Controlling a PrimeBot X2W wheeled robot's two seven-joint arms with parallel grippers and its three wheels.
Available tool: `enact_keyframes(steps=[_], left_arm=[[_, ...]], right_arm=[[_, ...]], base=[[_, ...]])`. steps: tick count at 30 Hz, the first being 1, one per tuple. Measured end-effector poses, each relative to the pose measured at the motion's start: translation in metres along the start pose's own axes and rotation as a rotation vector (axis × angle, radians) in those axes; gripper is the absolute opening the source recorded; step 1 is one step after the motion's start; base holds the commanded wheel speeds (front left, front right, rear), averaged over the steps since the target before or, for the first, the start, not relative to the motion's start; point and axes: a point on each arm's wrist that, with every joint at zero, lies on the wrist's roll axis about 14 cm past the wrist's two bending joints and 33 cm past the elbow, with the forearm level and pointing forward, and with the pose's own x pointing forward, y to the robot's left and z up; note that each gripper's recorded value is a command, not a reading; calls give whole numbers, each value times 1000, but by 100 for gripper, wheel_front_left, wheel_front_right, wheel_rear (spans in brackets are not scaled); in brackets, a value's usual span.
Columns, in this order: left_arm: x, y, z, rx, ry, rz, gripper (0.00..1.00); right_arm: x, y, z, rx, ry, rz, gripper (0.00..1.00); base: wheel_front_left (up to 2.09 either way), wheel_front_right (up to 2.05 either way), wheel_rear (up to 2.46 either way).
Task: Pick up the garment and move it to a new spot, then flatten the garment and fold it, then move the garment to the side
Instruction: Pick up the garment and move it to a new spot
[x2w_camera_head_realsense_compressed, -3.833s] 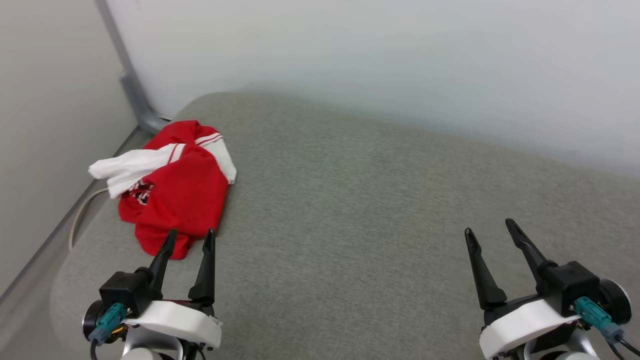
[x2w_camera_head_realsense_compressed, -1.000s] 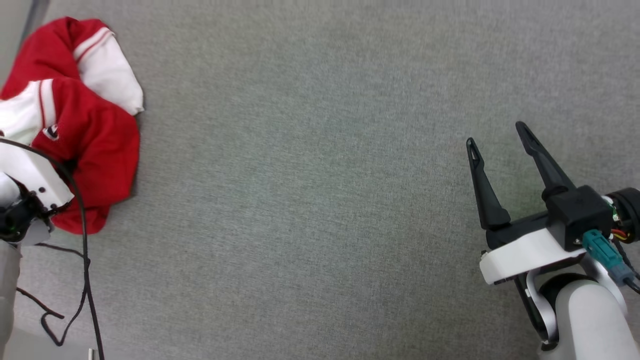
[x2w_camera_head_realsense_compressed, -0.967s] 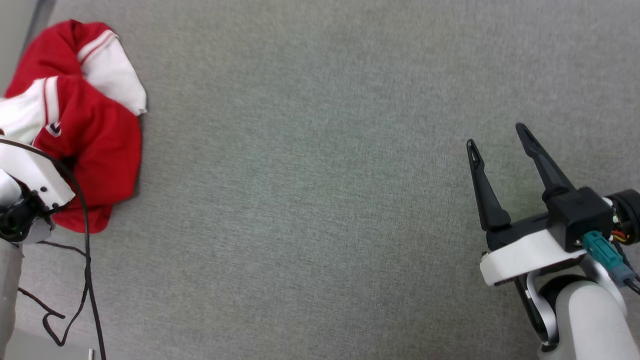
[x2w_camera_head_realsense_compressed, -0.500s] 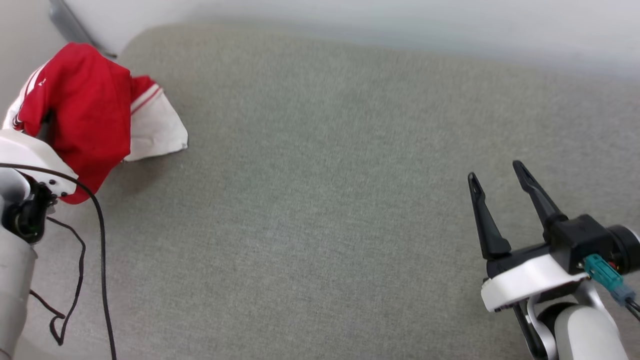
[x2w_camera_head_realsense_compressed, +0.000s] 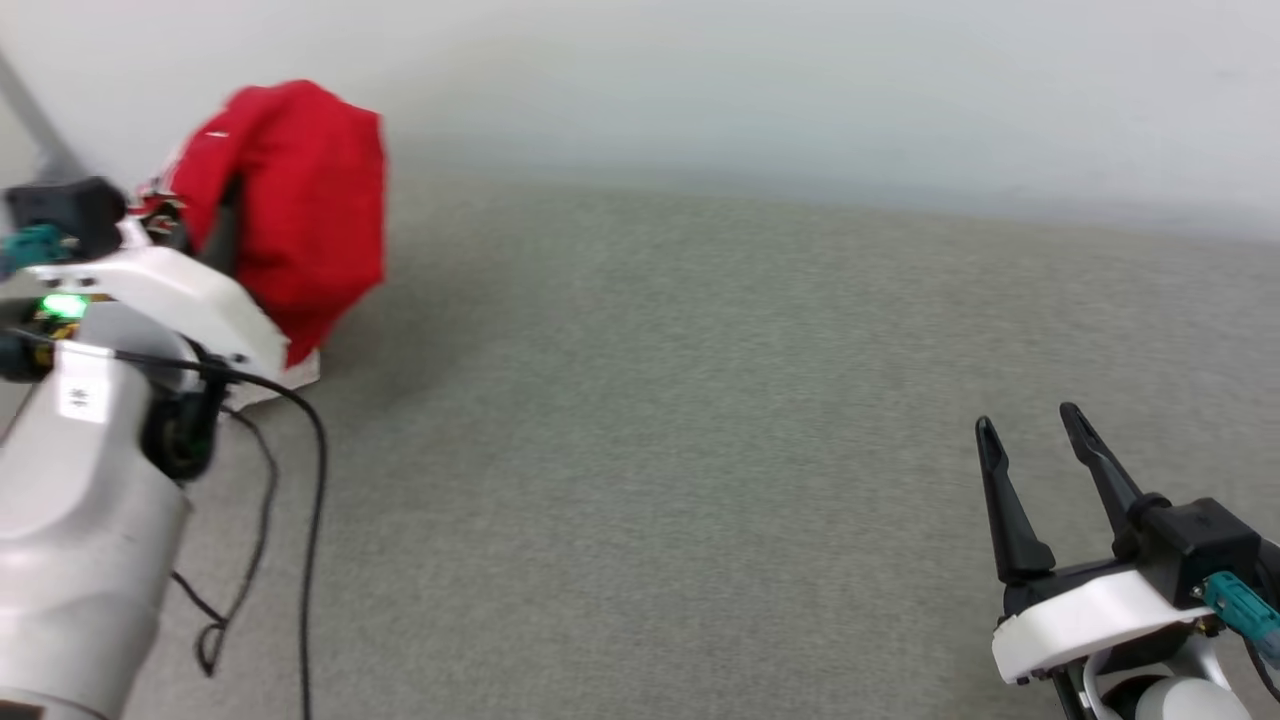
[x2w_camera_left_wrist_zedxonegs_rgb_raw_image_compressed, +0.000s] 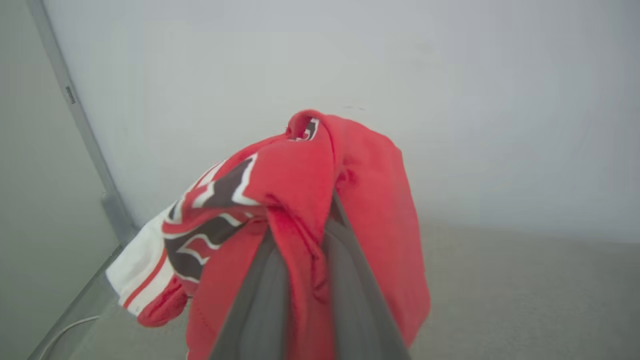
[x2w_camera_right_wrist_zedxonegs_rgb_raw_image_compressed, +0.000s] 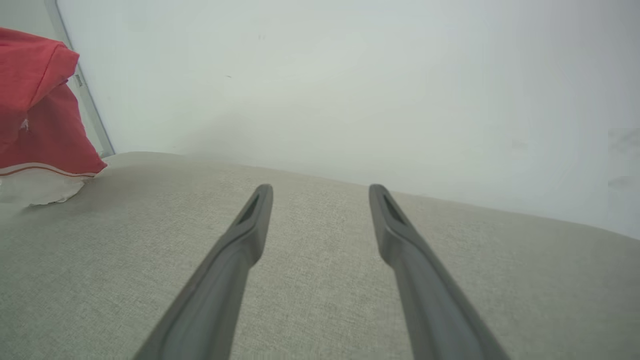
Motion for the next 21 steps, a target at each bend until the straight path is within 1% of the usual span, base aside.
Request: enact_keyframes(steps=[5,10,16,19,21], left_arm=[[5,-74,-6,-33,13,-176,0],[-8,-163,-22,-68,57,-392,0],[-47,-266,-53,-100,148,-662,0],[-75,-307,-74,-119,215,-786,0],[-95,-328,-92,-111,269,-862,0]], right_arm=[[-21,-21,4,-4,-4,-72,100],[-42,-40,7,-9,-4,-139,100],[-61,-59,7,-13,4,-210,100],[-63,-63,1,-6,21,-225,100],[-63,-65,-4,-5,36,-232,100]], base=[[0,0,0],[0,0,0],[0,0,0],[0,0,0],[0,0,0]])
